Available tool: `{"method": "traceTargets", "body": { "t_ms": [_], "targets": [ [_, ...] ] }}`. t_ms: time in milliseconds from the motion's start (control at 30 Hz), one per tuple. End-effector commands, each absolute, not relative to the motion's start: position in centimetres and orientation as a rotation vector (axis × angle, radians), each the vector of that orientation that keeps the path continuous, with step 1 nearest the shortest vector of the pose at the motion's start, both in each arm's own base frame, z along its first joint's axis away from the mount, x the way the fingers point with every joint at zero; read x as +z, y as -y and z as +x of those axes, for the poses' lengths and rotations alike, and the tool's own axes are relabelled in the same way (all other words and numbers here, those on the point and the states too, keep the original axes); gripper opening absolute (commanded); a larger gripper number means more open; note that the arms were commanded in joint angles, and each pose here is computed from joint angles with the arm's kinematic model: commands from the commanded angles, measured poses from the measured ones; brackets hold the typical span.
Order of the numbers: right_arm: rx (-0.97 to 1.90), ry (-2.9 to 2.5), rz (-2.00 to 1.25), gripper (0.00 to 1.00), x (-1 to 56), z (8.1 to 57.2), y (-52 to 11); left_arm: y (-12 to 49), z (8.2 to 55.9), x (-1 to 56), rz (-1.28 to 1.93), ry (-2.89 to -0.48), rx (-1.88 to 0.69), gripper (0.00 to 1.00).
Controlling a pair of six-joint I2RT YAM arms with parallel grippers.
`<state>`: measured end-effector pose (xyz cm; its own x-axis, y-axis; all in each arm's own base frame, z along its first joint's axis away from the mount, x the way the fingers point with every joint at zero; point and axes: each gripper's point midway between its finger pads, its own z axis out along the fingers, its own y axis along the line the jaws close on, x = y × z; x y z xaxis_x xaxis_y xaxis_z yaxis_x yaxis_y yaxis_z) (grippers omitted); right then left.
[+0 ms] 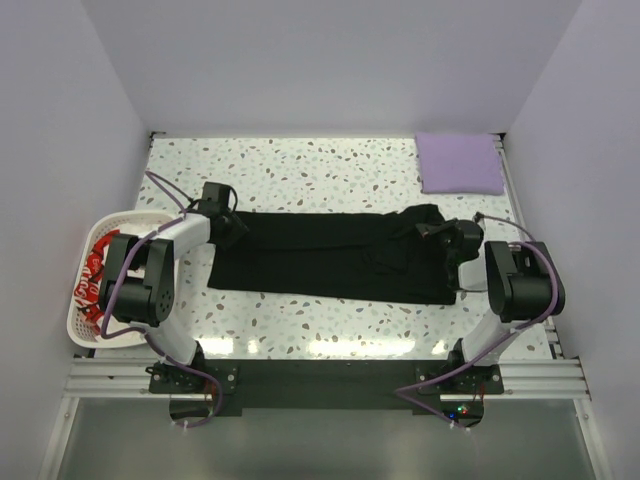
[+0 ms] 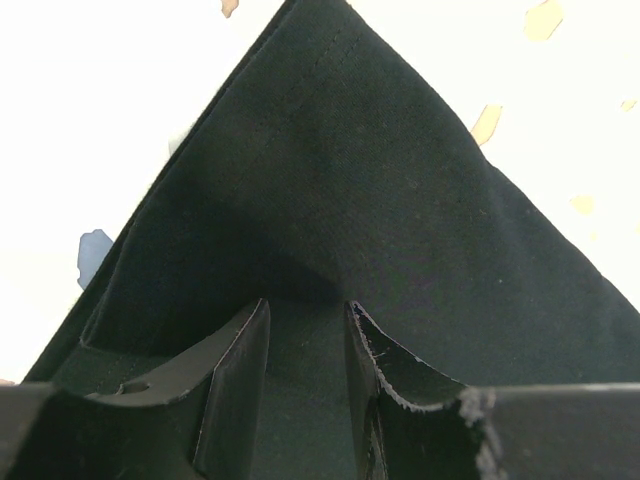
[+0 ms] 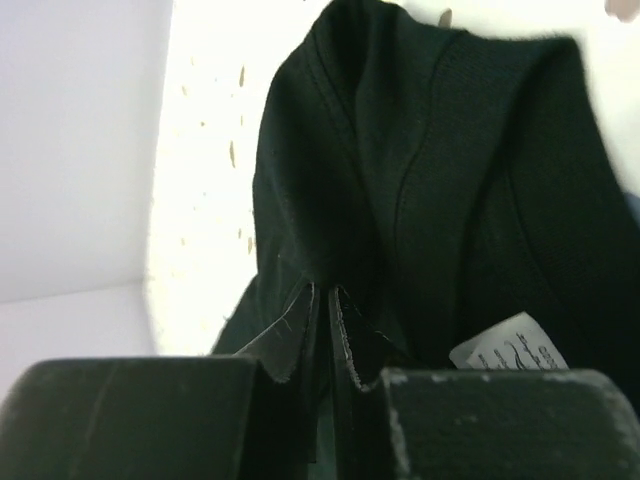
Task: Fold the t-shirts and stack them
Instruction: Fold the tshirt
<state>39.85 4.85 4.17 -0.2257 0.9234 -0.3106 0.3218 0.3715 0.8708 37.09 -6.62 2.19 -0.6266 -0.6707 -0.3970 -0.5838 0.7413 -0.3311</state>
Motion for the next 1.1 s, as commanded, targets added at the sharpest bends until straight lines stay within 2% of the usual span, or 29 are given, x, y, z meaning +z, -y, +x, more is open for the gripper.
{"method": "traceTargets", "body": {
  "t_ms": [0,133,400,500,600,633,667,833,1067],
  "targets": [
    [0.713,-1.871,0.991,0.06,5.3,41.1,-4.3,6.2,38.1,2.6,-0.958,-2.403,-0.221,0.4],
    [0.539,-2.036,0.91,0.04,5.4,40.8,-3.3,6.0,37.9,2.5,-0.96,-2.407,-0.207,0.4],
    [0.268,-2.338,0.71,0.06,3.8,39.6,-1.5,6.0,37.8,2.1,-0.972,-2.414,-0.201,0.4],
    [0.226,-2.386,0.706,0.12,2.7,39.0,-1.2,6.1,37.7,1.9,-0.975,-2.421,-0.205,0.4],
    [0.225,-2.39,0.708,0.34,2.8,39.1,-1.1,6.1,37.7,1.9,-0.976,-2.422,-0.202,0.4],
    [0.229,-2.382,0.709,0.46,3.2,39.2,-1.2,6.1,37.7,2.0,-0.974,-2.423,-0.202,0.4],
    [0.234,-2.377,0.708,0.49,3.4,39.0,-1.4,6.1,37.7,2.0,-0.974,-2.423,-0.202,0.4],
    [0.245,-2.294,0.646,0.55,7.2,38.6,-2.8,6.2,37.7,2.1,-0.972,-2.422,-0.209,0.4],
    [0.231,-2.326,0.466,0.54,8.0,37.1,-7.4,6.2,37.8,2.1,-0.973,-2.417,-0.21,0.4]
  ]
}}
